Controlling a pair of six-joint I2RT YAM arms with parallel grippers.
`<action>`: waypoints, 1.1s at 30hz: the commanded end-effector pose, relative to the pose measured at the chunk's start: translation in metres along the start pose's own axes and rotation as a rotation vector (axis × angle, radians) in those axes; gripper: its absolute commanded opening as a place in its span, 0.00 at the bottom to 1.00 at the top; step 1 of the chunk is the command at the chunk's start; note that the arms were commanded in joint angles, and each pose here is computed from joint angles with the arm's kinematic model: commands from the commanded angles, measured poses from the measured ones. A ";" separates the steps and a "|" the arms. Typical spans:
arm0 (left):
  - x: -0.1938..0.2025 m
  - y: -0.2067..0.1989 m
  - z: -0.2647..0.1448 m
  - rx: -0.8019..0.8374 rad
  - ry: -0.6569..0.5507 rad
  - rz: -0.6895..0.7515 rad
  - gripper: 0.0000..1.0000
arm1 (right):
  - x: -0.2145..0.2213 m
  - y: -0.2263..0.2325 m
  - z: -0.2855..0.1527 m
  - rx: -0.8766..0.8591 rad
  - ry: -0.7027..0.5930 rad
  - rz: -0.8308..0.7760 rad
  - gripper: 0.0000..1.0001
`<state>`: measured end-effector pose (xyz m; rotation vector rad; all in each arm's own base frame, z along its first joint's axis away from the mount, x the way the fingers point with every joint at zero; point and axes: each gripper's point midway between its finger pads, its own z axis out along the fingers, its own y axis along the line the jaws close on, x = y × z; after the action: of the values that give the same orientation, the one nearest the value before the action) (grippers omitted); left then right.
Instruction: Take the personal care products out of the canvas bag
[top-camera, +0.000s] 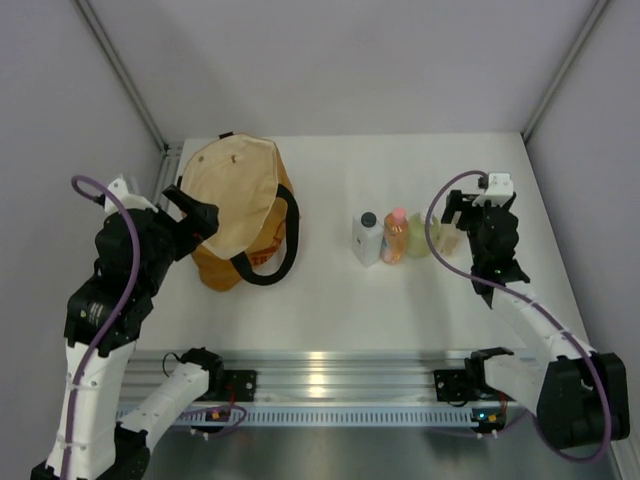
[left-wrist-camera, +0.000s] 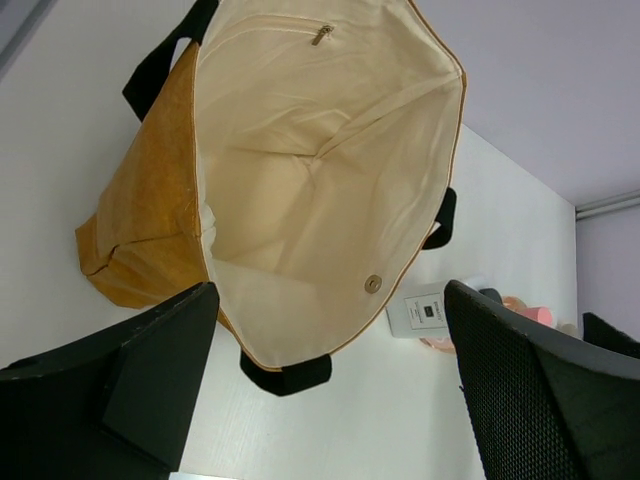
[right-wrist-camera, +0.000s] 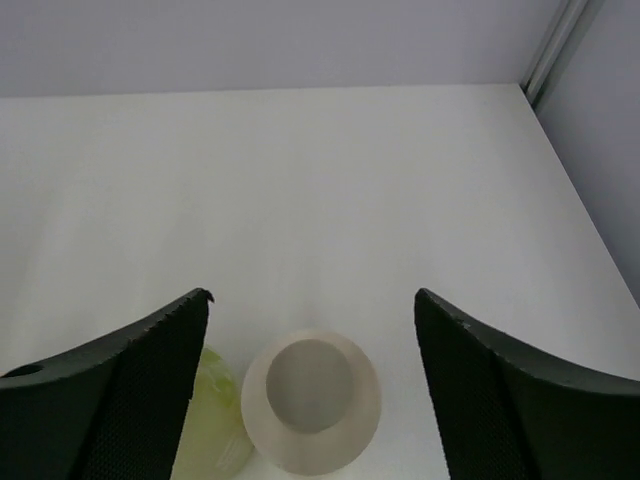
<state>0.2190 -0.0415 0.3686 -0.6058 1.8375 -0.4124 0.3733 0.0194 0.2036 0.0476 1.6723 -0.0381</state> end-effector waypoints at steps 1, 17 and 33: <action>-0.018 -0.010 -0.003 0.019 -0.033 0.072 0.98 | -0.069 -0.004 -0.007 0.003 -0.171 0.018 0.85; -0.034 0.022 0.010 -0.194 -0.051 0.294 0.98 | -0.139 -0.030 -0.115 0.077 0.103 0.037 1.00; -0.028 0.083 -0.024 -0.321 -0.132 0.510 0.98 | -0.104 -0.064 -0.222 0.149 0.260 -0.058 0.99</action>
<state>0.1937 0.0336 0.3635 -0.3855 1.8472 0.1908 0.1796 -0.0276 0.3572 0.1395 1.8195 -0.1582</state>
